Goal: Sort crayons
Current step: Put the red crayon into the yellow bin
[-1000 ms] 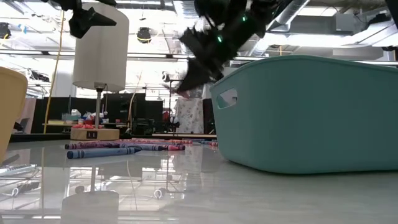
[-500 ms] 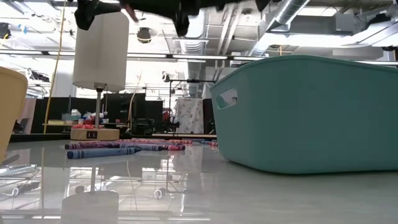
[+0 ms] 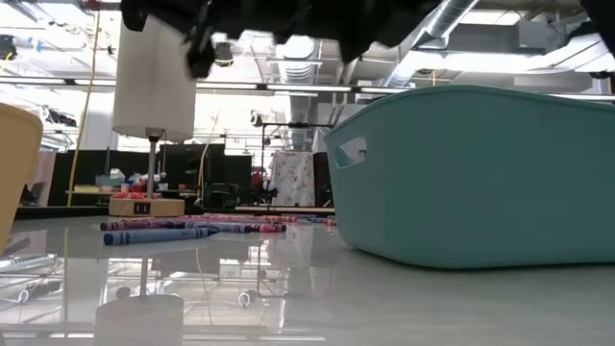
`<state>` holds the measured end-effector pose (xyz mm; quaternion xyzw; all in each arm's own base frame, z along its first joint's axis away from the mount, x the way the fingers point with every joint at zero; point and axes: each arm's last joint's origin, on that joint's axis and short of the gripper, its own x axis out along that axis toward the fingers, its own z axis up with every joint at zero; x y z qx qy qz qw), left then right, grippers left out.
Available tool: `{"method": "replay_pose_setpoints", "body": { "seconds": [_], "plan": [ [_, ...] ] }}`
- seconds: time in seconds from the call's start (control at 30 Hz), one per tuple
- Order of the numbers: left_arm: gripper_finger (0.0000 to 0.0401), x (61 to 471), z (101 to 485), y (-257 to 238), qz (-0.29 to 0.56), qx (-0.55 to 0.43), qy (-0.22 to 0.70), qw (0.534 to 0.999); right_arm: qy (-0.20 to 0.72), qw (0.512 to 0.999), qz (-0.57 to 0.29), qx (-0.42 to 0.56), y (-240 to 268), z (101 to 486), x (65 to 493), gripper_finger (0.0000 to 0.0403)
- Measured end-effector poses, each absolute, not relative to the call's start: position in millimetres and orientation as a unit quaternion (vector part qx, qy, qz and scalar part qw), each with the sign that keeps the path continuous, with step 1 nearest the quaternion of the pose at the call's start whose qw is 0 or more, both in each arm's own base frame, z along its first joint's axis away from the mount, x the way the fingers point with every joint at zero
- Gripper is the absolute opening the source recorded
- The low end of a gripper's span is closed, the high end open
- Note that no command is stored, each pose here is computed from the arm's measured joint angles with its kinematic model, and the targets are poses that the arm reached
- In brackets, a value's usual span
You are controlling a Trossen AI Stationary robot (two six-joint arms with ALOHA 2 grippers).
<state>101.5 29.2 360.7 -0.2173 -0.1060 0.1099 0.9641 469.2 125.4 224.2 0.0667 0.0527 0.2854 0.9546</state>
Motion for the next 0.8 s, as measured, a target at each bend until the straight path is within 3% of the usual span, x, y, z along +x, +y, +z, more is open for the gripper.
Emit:
{"method": "replay_pose_setpoints", "body": {
  "seconds": [0.2, 0.37, 0.8],
  "plan": [
    [0.0233, 98, 363, 28, 0.107, -0.216, -0.117, 0.964, 0.057, 0.933, 0.341, 0.101, 137, 209, 505, 0.0001],
    [0.0233, 96, 363, 28, 0.107, -0.215, -0.119, 0.963, 0.114, 0.908, 0.382, 0.130, 145, 194, 527, 0.0001],
    [0.0233, 96, 363, 28, 0.107, -0.215, -0.119, 0.963, 0.192, 0.899, 0.364, 0.148, 144, 195, 535, 0.0008]
  ]
}}
